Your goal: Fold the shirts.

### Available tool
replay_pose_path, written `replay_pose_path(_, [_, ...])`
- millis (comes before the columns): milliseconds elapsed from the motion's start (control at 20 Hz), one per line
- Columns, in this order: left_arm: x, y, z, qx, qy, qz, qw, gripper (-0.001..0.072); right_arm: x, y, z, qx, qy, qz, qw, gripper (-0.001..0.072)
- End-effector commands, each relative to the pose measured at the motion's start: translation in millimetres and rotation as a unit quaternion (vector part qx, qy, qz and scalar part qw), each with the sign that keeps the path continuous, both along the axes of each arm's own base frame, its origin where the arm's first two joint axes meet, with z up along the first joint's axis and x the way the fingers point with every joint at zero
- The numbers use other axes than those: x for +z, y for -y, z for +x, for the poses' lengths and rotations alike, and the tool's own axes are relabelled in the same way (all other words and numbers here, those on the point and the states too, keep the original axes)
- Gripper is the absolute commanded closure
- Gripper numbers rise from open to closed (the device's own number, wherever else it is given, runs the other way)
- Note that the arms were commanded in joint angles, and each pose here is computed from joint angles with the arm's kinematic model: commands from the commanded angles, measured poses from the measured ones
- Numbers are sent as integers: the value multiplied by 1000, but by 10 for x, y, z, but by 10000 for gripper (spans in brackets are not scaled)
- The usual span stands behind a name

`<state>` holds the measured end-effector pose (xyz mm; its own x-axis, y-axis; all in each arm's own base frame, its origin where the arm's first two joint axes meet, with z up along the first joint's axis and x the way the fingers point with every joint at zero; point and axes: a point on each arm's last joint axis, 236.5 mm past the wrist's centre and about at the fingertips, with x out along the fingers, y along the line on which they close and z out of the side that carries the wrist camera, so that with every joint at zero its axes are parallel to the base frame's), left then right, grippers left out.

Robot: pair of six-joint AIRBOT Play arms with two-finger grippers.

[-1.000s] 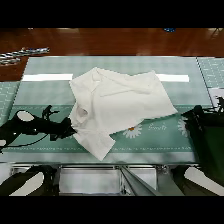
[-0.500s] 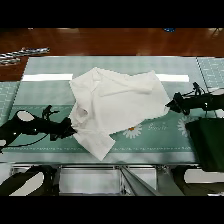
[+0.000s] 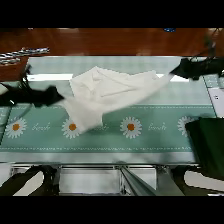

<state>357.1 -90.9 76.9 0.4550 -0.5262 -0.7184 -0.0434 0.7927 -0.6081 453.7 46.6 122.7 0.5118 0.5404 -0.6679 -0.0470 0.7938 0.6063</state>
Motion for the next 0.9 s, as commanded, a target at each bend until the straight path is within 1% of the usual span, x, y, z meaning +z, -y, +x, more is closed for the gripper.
replay_pose_path(0, [1884, -240, 377, 7, 238, 50, 970, 688, 1695, -83, -231, 0, 186, -41, 982, 690])
replay_pose_path(100, [2829, -350, 327, 28, 347, 73, 935, 688, 2448, -119, -572, -10, 274, -69, 959, 690])
replay_pose_path(200, [3573, -404, 153, 46, 433, 89, 896, 688, 2921, -188, -1001, -12, 331, -93, 939, 690])
replay_pose_path(300, [4045, -358, -91, 46, 486, 100, 867, 689, 3203, -282, -1411, -11, 372, -106, 922, 690])
replay_pose_path(400, [4402, -297, -402, 47, 529, 112, 840, 689, 3395, -268, -1766, -26, 404, -137, 904, 691])
replay_pose_path(500, [4626, -300, -745, 58, 559, 142, 815, 688, 3501, -209, -2106, -50, 422, -169, 889, 690])
replay_pose_path(600, [4683, -364, -1104, 72, 568, 192, 797, 689, 3539, -159, -2389, -68, 430, -194, 879, 691])
replay_pose_path(650, [4631, -421, -1257, 78, 559, 222, 795, 689, 3524, -125, -2498, -77, 427, -205, 877, 690])
replay_pose_path(750, [4491, -575, -1560, 96, 534, 281, 792, 689, 3399, -62, -2682, -87, 403, -225, 883, 690])
replay_pose_path(850, [4381, -642, -1735, 104, 524, 302, 789, 689, 3213, 35, -2798, -100, 364, -241, 894, 690])
